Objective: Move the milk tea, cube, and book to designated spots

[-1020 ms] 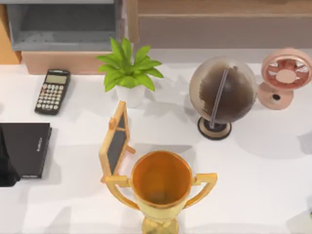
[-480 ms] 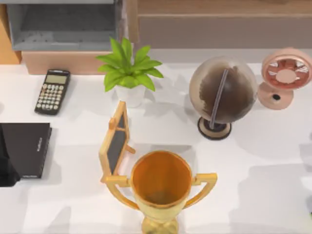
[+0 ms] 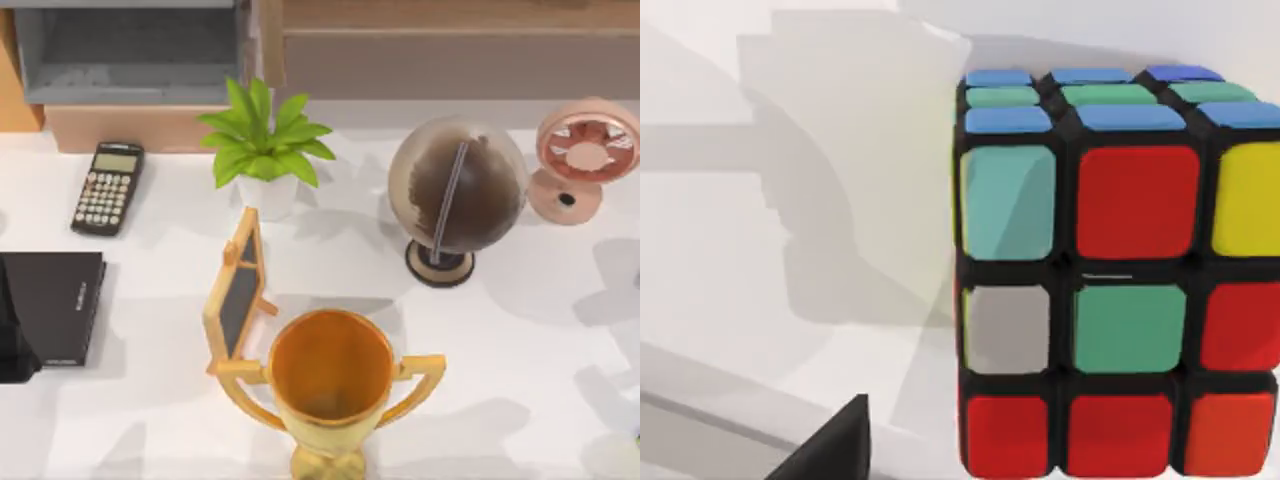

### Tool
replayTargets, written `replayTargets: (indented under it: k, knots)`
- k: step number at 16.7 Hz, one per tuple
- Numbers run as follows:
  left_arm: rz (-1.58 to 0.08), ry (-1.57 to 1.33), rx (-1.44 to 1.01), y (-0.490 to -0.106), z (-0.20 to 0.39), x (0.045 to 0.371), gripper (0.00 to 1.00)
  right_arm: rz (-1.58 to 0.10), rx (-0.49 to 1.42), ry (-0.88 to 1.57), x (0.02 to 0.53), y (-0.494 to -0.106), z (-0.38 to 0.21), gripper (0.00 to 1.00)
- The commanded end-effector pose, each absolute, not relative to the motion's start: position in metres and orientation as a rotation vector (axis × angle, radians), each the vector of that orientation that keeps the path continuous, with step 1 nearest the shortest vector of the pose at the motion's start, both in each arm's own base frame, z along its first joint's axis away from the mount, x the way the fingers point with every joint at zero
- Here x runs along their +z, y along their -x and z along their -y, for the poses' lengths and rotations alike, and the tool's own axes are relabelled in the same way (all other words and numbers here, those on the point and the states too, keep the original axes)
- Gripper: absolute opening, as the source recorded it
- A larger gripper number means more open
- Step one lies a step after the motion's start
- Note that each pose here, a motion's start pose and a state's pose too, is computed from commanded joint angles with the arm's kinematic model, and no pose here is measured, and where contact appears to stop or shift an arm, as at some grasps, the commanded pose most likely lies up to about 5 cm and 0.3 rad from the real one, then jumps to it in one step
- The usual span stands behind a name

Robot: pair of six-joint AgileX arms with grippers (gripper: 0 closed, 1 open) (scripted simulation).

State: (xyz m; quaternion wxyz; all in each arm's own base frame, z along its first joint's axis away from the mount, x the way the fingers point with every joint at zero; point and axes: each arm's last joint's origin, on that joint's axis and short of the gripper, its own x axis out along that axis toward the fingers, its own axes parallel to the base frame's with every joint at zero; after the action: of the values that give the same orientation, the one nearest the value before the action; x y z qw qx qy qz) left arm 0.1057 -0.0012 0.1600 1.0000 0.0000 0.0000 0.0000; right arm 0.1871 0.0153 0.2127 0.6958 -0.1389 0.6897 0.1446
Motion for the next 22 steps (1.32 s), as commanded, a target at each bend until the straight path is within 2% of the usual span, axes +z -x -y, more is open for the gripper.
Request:
replayTargets:
  k: [8, 16, 21, 22]
  knots:
    - [0.0, 0.0, 0.0, -0.106, 0.001, 0.16, 1.0, -1.548, 0.329, 0.326, 0.209, -0.186, -0.017, 1.0]
    - [0.0, 0.0, 0.0, -0.106, 0.001, 0.16, 1.0, -1.545, 0.329, 0.329, 0.158, -0.186, -0.017, 1.0]
    - [0.0, 0.0, 0.0, -0.106, 0.001, 0.16, 1.0, -1.546, 0.329, 0.329, 0.154, -0.186, -0.017, 1.0]
    - [0.0, 0.0, 0.0, -0.106, 0.001, 0.16, 1.0, -1.546, 0.329, 0.329, 0.154, -0.186, -0.017, 0.92]
